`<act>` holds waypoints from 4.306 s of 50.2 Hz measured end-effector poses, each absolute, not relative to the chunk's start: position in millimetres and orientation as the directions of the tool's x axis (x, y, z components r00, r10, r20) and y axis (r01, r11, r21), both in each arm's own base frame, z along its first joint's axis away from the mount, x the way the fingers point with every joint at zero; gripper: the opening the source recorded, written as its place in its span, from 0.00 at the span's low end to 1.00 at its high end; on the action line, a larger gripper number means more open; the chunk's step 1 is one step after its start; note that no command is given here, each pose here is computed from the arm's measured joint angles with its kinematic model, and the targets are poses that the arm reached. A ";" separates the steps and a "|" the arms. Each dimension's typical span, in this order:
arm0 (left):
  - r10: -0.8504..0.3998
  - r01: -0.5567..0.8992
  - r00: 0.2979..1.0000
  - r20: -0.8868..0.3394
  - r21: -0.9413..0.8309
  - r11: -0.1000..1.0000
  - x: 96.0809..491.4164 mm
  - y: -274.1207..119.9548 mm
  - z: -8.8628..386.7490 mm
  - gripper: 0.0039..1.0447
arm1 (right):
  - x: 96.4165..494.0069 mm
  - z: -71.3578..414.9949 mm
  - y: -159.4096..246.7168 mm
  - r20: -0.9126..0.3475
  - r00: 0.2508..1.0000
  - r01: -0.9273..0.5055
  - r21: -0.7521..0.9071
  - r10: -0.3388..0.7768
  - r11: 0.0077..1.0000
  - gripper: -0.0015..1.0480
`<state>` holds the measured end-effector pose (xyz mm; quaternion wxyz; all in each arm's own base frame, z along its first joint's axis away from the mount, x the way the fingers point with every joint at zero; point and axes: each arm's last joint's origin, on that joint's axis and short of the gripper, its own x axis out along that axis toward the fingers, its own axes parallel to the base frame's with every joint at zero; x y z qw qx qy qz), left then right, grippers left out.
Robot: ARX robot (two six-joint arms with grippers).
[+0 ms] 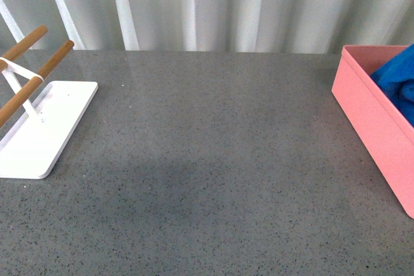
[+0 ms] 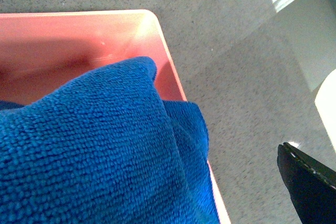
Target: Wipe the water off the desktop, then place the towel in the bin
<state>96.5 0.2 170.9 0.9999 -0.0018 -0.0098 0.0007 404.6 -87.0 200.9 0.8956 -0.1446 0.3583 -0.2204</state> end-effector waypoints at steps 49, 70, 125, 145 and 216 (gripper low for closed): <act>0.002 -0.001 1.000 0.020 -0.004 1.000 96.5 0.2 170.9 0.94 | 386.6 203.9 -104.5 -0.855 0.518 0.376 0.204 -0.022 0.904 0.93; 0.002 -0.001 1.000 0.020 -0.004 1.000 96.5 0.2 170.9 0.94 | 376.4 206.5 -124.3 -0.819 0.546 0.479 0.131 -0.178 0.868 0.93; 0.002 -0.001 1.000 0.020 -0.004 1.000 96.5 0.2 170.9 0.94 | 299.5 352.0 -25.8 -0.097 0.993 0.049 -0.121 -0.061 0.991 0.93; 0.002 -0.001 1.000 0.020 -0.004 1.000 96.5 0.2 170.9 0.94 | 224.6 260.2 0.1 -0.004 1.000 -0.005 -0.018 0.005 1.000 0.27; 0.002 -0.002 1.000 0.020 -0.004 1.000 96.5 0.2 170.9 0.94 | 120.2 175.0 0.1 0.026 1.000 -0.003 -0.012 0.004 1.000 0.03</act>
